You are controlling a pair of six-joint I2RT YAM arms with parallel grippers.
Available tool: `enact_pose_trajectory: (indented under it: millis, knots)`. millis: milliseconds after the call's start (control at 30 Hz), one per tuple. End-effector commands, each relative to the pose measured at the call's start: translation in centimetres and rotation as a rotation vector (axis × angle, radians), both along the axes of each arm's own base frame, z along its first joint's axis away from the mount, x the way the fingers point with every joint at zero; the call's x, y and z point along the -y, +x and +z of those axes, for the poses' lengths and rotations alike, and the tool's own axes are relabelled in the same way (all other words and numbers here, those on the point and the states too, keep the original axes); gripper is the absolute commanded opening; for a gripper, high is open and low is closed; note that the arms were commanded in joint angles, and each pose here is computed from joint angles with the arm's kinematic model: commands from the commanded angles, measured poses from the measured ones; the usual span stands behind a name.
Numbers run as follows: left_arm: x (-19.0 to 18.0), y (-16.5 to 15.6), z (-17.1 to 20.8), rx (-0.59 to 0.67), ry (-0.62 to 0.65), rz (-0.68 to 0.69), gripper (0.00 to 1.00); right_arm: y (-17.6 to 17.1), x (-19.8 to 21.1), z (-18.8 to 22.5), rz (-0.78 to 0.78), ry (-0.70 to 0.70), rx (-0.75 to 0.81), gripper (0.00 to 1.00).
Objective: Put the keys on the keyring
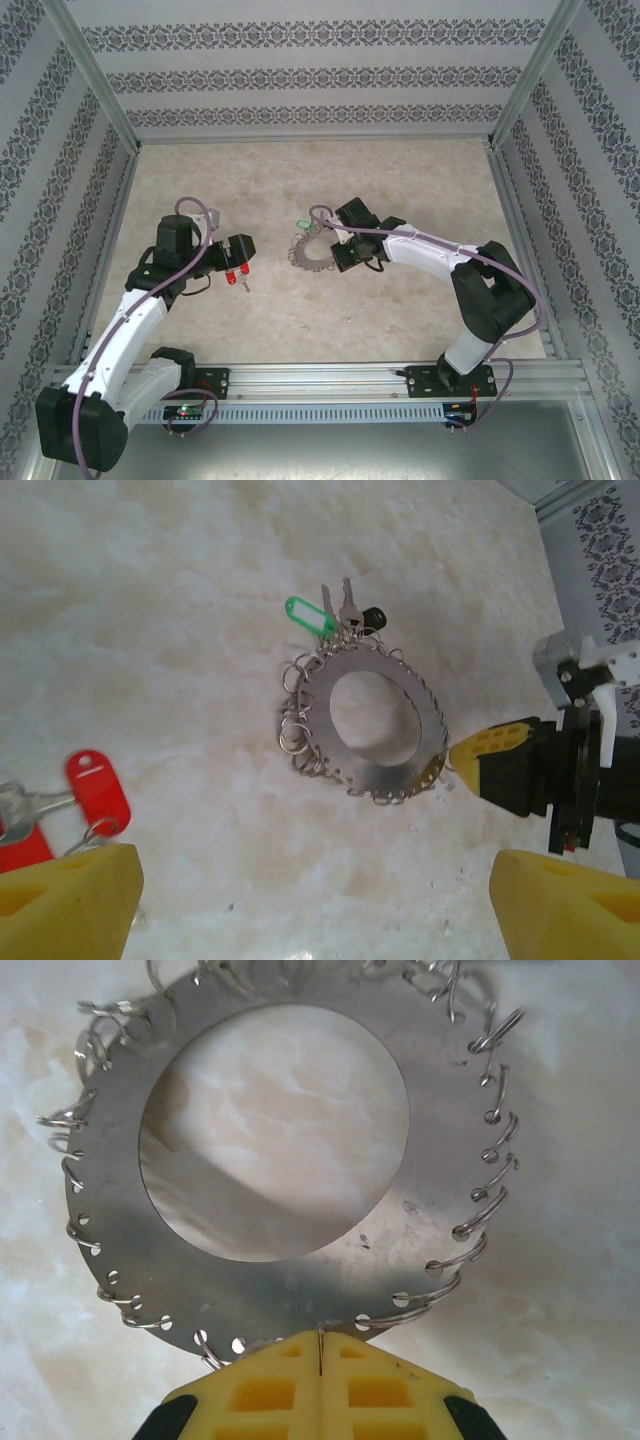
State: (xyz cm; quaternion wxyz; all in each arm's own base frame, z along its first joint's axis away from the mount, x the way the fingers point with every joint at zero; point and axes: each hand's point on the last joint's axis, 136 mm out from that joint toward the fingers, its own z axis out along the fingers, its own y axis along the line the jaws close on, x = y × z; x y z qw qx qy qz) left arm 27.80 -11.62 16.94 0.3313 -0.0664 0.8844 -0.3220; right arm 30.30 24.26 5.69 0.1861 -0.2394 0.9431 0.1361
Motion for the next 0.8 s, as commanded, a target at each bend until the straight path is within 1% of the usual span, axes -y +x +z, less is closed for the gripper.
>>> enact_pose_trajectory:
  millis: [0, 67, 167, 367, 433, 533, 667, 700, 767]
  knots:
    - [1.1, 2.2, -0.1, 0.052, -0.112, 0.03, 0.89, -1.5, 0.1, -3.0, -0.004, -0.021, -0.071, 0.0]
    - [1.0, 2.6, -1.1, 0.025, -0.098, 0.043, 0.88, -1.8, 0.5, -3.8, -0.004, -0.04, -0.079, 0.01]
    - [0.8, 2.6, -2.4, -0.005, -0.041, 0.046, 0.88, -2.1, 0.8, -4.4, 0.006, -0.058, -0.089, 0.03]
    - [0.4, 1.6, -3.3, -0.035, 0.029, 0.022, 0.88, -1.7, 1.2, -3.8, 0.008, -0.074, -0.062, 0.07]
    - [0.3, 1.2, -3.4, -0.036, 0.04, 0.016, 0.88, -1.6, 1.0, -3.4, 0.011, -0.068, -0.056, 0.06]
    - [0.3, 1.0, -3.4, -0.026, 0.042, 0.011, 0.88, -1.2, 0.6, -2.5, 0.012, -0.048, -0.036, 0.0]
    - [1.0, 1.0, -2.3, 0.033, 0.042, -0.03, 0.88, -0.7, -0.1, 0.1, 0.021, 0.004, 0.011, 0.0]
    - [1.4, 1.1, -1.7, 0.062, 0.038, -0.057, 0.88, -0.6, -0.2, 0.8, 0.026, 0.015, 0.026, 0.0]
    - [2.9, 1.1, 0.4, 0.176, 0.019, -0.15, 0.85, -0.2, -0.3, 2.5, 0.04, 0.03, 0.071, 0.0]
